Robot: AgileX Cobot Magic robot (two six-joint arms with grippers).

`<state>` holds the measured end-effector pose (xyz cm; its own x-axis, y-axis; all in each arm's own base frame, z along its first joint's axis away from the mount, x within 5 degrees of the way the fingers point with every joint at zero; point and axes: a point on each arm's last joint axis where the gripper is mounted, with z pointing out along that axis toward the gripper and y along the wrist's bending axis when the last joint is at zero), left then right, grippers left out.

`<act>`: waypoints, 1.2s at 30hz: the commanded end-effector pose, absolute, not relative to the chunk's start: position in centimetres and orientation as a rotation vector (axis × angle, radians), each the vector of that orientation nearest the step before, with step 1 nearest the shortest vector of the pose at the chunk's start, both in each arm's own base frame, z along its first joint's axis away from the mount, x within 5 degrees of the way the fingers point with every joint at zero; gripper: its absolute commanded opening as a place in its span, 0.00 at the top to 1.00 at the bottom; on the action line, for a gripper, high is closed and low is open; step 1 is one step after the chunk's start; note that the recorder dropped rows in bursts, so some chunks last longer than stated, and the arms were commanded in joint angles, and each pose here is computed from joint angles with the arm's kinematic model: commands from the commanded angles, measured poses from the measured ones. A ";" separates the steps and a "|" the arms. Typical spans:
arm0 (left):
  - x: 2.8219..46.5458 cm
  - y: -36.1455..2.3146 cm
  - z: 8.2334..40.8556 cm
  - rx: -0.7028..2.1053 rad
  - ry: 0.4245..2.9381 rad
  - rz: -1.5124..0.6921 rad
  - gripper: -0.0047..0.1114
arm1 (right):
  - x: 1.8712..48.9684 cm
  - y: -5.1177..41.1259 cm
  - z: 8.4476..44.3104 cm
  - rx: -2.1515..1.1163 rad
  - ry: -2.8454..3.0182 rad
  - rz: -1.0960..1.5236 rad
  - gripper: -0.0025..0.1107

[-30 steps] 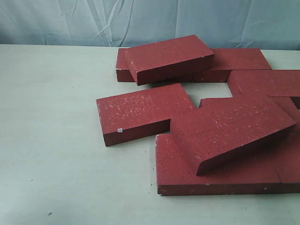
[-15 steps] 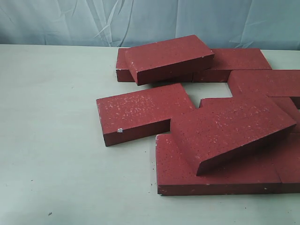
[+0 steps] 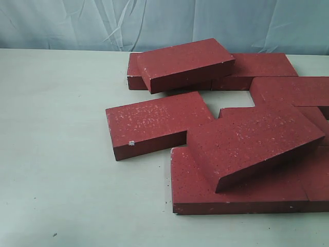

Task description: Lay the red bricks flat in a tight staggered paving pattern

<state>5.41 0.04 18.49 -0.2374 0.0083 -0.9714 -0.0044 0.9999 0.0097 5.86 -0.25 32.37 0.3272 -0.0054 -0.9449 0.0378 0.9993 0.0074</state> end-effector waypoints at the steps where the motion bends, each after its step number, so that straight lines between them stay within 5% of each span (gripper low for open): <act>1: 5.4 0.0 18.5 0.011 1.799 0.006 0.96 | 6.9 -0.3 34.1 0.026 1.326 -0.036 0.98; 14: 5.4 0.0 18.5 0.011 1.799 0.006 0.96 | 10.7 -0.3 38.1 0.022 1.645 -0.025 0.98; 36: 5.4 0.0 18.5 0.011 1.799 0.006 0.96 | 13.8 0.0 36.2 0.083 1.937 0.095 0.98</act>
<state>5.41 0.04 18.49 -0.2374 0.0083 -0.9714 -0.0044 0.9999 0.0097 13.14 -0.16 36.56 -0.2973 0.0506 -0.9535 0.0155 0.9987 0.0482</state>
